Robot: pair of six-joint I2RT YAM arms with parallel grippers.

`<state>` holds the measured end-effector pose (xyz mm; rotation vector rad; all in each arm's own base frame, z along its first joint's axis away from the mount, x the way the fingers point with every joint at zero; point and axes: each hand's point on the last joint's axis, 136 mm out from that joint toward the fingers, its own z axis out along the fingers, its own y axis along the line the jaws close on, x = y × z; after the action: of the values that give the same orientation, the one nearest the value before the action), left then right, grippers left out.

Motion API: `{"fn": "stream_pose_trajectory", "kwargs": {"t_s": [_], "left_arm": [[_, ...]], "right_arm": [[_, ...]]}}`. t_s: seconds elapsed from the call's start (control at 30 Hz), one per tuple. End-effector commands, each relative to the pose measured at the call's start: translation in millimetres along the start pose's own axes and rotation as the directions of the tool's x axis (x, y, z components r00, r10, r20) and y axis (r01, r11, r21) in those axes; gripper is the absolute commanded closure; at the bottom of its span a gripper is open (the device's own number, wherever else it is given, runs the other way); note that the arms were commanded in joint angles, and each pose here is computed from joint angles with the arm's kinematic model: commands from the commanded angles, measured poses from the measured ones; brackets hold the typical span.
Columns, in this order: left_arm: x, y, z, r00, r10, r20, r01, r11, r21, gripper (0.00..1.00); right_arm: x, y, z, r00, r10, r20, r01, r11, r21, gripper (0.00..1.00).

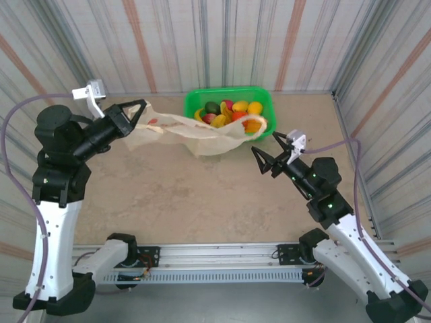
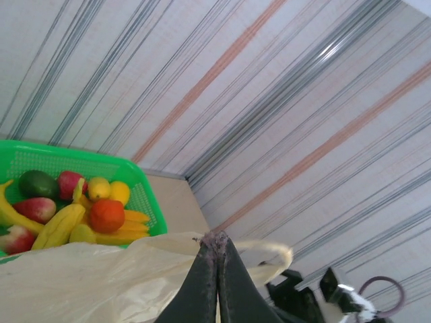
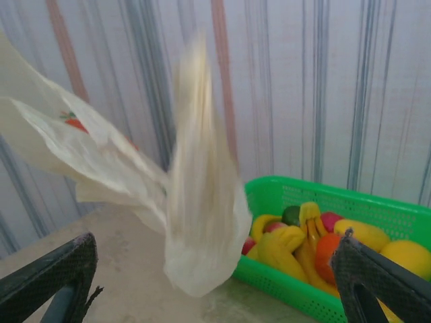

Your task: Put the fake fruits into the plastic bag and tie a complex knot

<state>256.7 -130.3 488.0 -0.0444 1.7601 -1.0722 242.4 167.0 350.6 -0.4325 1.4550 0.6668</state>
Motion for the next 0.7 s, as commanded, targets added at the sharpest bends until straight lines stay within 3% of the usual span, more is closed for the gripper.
{"fn": "stream_pose_trajectory", "kwargs": {"t_s": [0.0,0.17,0.3,0.37,0.43,0.53,0.67], "left_arm": [[29.4,49.7,14.3,0.993,-0.032,-0.116,0.01,0.983,-0.186,1.0],[46.4,63.7,15.1,0.981,0.002,-0.196,-0.046,0.975,-0.219,1.0],[64.2,71.5,16.8,0.963,0.005,-0.268,-0.065,0.975,-0.213,1.0],[72.7,73.8,18.5,0.957,-0.004,-0.29,-0.058,0.977,-0.204,1.0],[81.4,73.8,20.8,0.949,-0.006,-0.317,-0.056,0.98,-0.188,1.0],[89.7,72.5,19.1,0.939,0.004,-0.345,-0.073,0.98,-0.186,1.0],[94.4,71.0,15.2,0.934,0.015,-0.356,-0.087,0.978,-0.189,1.0]], "right_arm": [[-25.4,12.1,-6.9,1.0,0.001,0.01,0.0,0.998,-0.062,0.07],[-20.9,-51.4,19.4,0.981,0.169,-0.097,-0.143,0.961,0.236,0.2],[29.0,-105.1,72.1,0.871,0.392,-0.298,-0.263,0.882,0.39,0.39],[53.2,-127.2,95.9,0.823,0.436,-0.365,-0.244,0.851,0.466,0.29],[79.6,-147.4,118.3,0.729,0.522,-0.443,-0.243,0.802,0.546,0.19],[119.1,-152.5,148.9,0.576,0.602,-0.553,-0.264,0.777,0.571,0.11],[151.6,-132.1,175.4,0.524,0.551,-0.649,-0.209,0.822,0.529,0.1]]}}
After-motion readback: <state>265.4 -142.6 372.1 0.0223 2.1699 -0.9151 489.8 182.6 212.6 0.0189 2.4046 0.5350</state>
